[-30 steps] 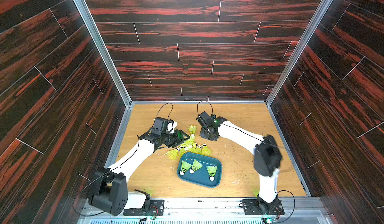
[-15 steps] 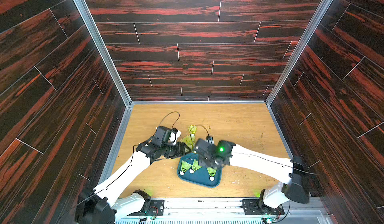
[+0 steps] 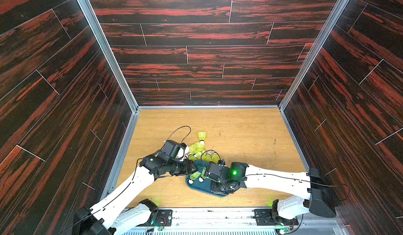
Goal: Put the shuttlecocks into the storage box
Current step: Place the shuttlecock in the storage box.
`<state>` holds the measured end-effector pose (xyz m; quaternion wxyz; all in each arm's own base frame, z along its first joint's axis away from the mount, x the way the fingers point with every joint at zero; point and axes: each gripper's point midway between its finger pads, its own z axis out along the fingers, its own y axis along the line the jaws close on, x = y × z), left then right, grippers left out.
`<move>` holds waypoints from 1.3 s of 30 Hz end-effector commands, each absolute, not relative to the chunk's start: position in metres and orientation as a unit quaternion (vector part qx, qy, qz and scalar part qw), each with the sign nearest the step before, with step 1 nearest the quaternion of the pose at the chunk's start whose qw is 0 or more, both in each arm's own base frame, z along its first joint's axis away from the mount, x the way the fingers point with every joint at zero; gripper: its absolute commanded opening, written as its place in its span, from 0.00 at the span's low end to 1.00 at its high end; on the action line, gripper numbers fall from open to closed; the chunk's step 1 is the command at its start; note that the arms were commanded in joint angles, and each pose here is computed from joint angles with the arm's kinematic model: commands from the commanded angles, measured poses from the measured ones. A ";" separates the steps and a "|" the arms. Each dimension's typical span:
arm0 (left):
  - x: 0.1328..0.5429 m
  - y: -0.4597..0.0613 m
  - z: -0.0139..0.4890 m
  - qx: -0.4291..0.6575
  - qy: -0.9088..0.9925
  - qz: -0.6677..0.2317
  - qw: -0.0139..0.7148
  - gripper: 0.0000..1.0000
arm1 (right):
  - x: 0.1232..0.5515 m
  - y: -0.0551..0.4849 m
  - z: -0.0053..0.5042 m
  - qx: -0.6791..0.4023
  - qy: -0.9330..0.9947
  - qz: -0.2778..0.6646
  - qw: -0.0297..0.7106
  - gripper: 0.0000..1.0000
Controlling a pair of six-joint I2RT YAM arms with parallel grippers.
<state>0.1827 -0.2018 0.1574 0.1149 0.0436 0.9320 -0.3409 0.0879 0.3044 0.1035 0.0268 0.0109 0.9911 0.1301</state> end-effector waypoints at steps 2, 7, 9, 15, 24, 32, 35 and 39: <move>0.175 -0.196 0.153 0.049 0.936 -0.329 0.115 0.60 | 0.084 0.311 0.096 0.026 0.990 0.137 0.011 0.14; 0.174 -0.197 0.152 0.051 0.936 -0.330 0.113 0.60 | 0.090 0.312 0.089 0.032 0.991 0.129 0.010 0.14; 0.173 -0.198 0.152 0.052 0.936 -0.331 0.111 0.60 | 0.092 0.310 0.085 0.033 0.992 0.122 0.011 0.14; 0.165 -0.205 0.151 0.068 0.931 -0.347 0.093 0.60 | 0.097 0.303 0.074 0.043 0.993 0.108 0.012 0.14; 0.141 -0.216 0.147 0.104 0.923 -0.366 0.059 0.59 | 0.101 0.304 0.064 0.052 0.994 0.099 0.012 0.14; 0.127 -0.218 0.143 0.101 0.917 -0.383 0.041 0.58 | 0.105 0.302 0.059 0.058 0.994 0.096 0.015 0.14; 0.125 -0.217 0.141 0.097 0.917 -0.384 0.041 0.58 | 0.106 0.303 0.056 0.058 0.994 0.093 0.014 0.14; 0.125 -0.216 0.139 0.091 0.918 -0.383 0.046 0.58 | 0.107 0.302 0.051 0.060 0.994 0.087 0.013 0.14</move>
